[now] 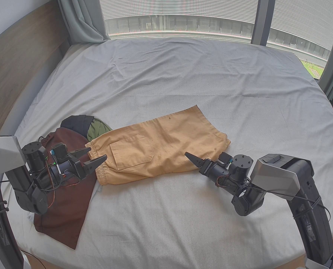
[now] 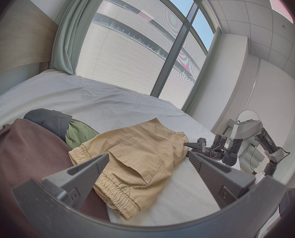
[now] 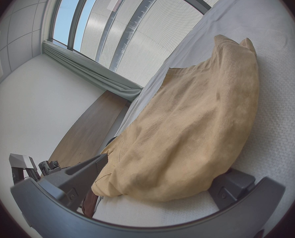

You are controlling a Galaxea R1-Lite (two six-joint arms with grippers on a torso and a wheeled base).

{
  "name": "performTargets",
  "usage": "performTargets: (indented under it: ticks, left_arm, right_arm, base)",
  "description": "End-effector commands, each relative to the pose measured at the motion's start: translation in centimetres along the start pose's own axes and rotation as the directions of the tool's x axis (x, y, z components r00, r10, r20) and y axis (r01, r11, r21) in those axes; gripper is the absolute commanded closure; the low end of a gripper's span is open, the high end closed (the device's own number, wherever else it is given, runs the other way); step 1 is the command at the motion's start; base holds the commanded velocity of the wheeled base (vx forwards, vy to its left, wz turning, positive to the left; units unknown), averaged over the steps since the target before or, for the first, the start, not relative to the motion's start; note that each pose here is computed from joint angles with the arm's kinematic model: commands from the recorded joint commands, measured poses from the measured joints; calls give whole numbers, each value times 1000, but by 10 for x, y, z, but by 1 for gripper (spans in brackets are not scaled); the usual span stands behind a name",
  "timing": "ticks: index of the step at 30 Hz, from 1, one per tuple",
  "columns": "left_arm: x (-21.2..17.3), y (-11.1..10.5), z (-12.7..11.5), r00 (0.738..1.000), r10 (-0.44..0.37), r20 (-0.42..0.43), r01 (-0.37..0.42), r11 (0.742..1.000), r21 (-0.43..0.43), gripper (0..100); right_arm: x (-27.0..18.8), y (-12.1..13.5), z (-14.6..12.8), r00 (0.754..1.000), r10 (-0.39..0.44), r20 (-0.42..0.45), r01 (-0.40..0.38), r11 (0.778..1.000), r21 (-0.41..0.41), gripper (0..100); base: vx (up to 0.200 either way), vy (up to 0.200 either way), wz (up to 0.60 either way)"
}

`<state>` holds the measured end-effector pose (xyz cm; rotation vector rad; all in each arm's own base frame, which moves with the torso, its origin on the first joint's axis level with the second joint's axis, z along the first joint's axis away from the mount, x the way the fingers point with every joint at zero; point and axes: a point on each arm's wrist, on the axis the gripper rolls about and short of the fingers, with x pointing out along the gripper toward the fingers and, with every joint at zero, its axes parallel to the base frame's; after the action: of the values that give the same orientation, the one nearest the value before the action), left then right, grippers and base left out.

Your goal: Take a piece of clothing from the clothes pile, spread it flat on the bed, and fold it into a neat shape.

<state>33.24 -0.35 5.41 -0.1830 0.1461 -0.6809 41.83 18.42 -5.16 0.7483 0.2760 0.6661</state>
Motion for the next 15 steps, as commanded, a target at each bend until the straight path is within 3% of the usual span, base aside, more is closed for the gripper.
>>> performTargets:
  ticks: [1, 15]
  left_arm:
    - [0, 0, 0, 1000, 1, 1, -1, 1000, 0, 0]
    - [0, 1, -2, 1000, 1, -3, -1, 1000, -3, 0]
  right_arm:
    - [1, -4, -4, 1000, -14, 0, 14, 1000, 4, 100]
    - [-1, -7, -8, 999, -33, 3, 33, 999, 4, 100]
  base:
    - [0, 0, 0]
    - [0, 0, 0]
